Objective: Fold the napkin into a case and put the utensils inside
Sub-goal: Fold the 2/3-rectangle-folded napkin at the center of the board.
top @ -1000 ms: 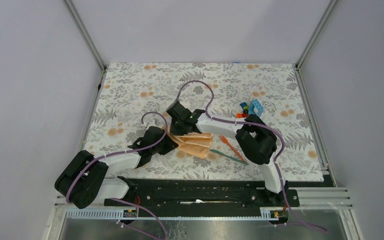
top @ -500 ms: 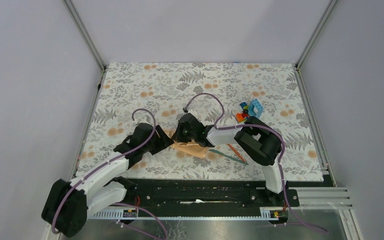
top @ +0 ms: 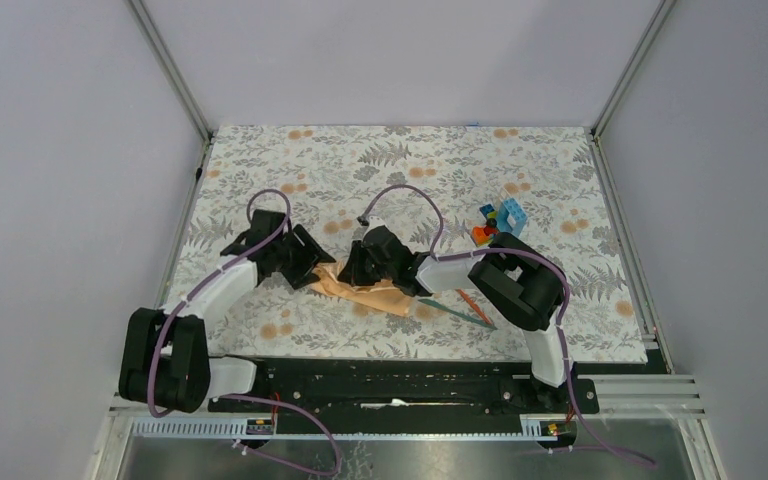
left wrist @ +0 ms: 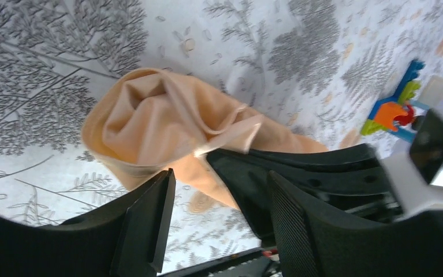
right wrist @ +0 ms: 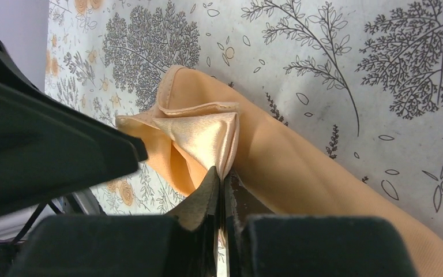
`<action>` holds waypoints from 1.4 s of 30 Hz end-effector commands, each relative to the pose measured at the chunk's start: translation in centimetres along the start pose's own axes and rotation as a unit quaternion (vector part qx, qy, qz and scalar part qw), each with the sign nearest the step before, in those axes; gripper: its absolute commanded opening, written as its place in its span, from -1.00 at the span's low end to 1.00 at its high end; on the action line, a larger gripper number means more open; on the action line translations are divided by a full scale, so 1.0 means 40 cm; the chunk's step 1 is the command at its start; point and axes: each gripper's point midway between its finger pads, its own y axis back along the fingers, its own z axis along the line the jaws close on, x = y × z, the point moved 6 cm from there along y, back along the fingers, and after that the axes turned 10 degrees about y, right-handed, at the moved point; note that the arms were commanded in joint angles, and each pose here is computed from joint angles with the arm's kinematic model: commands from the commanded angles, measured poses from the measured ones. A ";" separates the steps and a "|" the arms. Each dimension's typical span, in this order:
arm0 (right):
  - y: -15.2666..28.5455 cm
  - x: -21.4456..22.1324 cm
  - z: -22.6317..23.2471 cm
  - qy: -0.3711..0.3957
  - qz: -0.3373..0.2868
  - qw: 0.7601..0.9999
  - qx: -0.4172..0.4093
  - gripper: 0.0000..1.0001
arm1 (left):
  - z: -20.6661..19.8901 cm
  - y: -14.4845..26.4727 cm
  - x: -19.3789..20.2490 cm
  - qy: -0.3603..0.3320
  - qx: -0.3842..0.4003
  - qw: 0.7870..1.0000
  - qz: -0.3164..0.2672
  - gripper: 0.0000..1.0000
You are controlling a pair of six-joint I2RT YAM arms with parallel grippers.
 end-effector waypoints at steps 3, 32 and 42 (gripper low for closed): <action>0.016 -0.068 0.040 0.042 -0.033 0.998 -0.022 -1.00 | -0.102 0.046 -0.030 0.097 0.008 0.995 -0.009 0.47; 0.025 -0.077 0.055 0.077 -0.041 0.995 -0.039 -1.00 | -0.094 -0.088 -0.045 0.260 -0.192 0.944 0.062 0.19; 0.018 -0.088 0.070 0.106 -0.037 0.992 -0.049 -1.00 | -0.049 -0.094 -0.045 0.192 -0.279 0.939 0.054 0.46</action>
